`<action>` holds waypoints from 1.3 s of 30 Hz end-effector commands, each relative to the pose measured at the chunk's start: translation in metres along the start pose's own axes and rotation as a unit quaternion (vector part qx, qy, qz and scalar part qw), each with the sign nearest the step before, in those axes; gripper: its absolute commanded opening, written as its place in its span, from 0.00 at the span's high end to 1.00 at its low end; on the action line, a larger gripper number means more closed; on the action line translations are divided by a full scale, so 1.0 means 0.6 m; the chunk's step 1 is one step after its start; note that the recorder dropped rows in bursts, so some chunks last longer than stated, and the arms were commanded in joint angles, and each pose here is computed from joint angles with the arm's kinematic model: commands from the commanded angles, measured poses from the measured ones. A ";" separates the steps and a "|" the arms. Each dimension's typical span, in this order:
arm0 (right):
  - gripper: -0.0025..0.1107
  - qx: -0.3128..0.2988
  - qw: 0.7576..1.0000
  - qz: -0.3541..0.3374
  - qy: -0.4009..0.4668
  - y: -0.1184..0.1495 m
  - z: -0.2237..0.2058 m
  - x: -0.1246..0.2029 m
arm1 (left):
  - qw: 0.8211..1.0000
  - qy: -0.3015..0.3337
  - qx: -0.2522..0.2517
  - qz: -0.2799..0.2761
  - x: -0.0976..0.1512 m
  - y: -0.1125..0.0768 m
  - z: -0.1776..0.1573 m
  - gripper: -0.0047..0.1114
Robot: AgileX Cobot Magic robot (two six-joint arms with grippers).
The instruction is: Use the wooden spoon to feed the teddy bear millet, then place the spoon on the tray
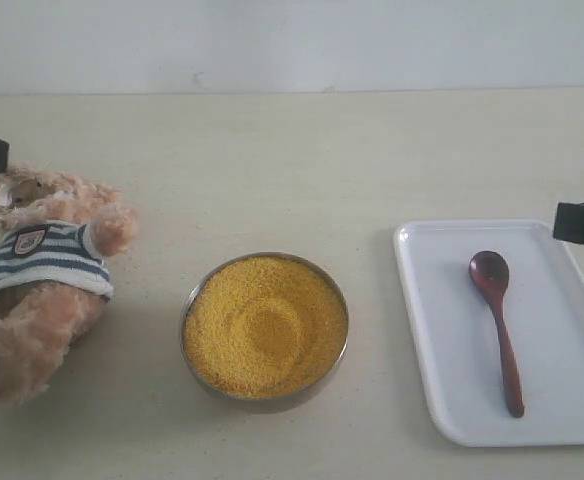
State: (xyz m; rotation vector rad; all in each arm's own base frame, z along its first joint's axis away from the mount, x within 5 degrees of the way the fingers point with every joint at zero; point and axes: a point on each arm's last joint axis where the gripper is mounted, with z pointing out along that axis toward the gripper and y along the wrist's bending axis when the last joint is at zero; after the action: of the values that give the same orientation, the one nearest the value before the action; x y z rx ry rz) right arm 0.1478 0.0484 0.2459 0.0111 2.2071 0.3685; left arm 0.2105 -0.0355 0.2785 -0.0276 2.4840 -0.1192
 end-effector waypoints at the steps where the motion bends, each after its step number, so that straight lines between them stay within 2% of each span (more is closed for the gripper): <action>1: 0.95 -0.026 0.996 0.004 -0.085 -0.008 -0.017 0.022 | 0.991 -0.129 0.034 -0.008 0.017 0.002 -0.053 0.93; 3: 0.95 -0.032 0.994 0.004 -0.105 -0.011 -0.022 0.030 | 0.983 -0.177 0.045 -0.009 0.031 0.005 -0.077 0.93; 13: 0.95 -0.035 0.993 0.004 -0.114 -0.013 -0.030 0.036 | 0.950 -0.304 0.071 -0.010 0.070 0.016 -0.170 0.93; 21: 0.95 -0.035 0.993 0.004 -0.114 -0.013 -0.030 0.036 | 0.934 -0.347 0.080 -0.011 0.086 0.020 -0.204 0.93; 29: 0.95 -0.035 0.993 0.004 -0.114 -0.013 -0.030 0.036 | 0.932 -0.353 0.079 -0.009 0.088 0.020 -0.208 0.93; 33: 0.95 -0.035 0.993 0.004 -0.114 -0.013 -0.030 0.036 | 0.936 -0.346 0.048 0.040 0.101 0.026 -0.192 0.93; 39: 0.95 -0.035 0.993 0.004 -0.114 -0.013 -0.030 0.036 | 0.926 -0.378 0.004 -0.008 0.156 0.052 -0.156 0.93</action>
State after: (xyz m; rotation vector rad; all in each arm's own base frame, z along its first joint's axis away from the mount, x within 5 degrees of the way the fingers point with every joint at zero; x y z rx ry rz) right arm 0.1220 0.0396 0.2364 0.0323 1.9819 0.4333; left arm 0.0859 -0.0064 0.3075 -0.0221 1.7401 -0.1292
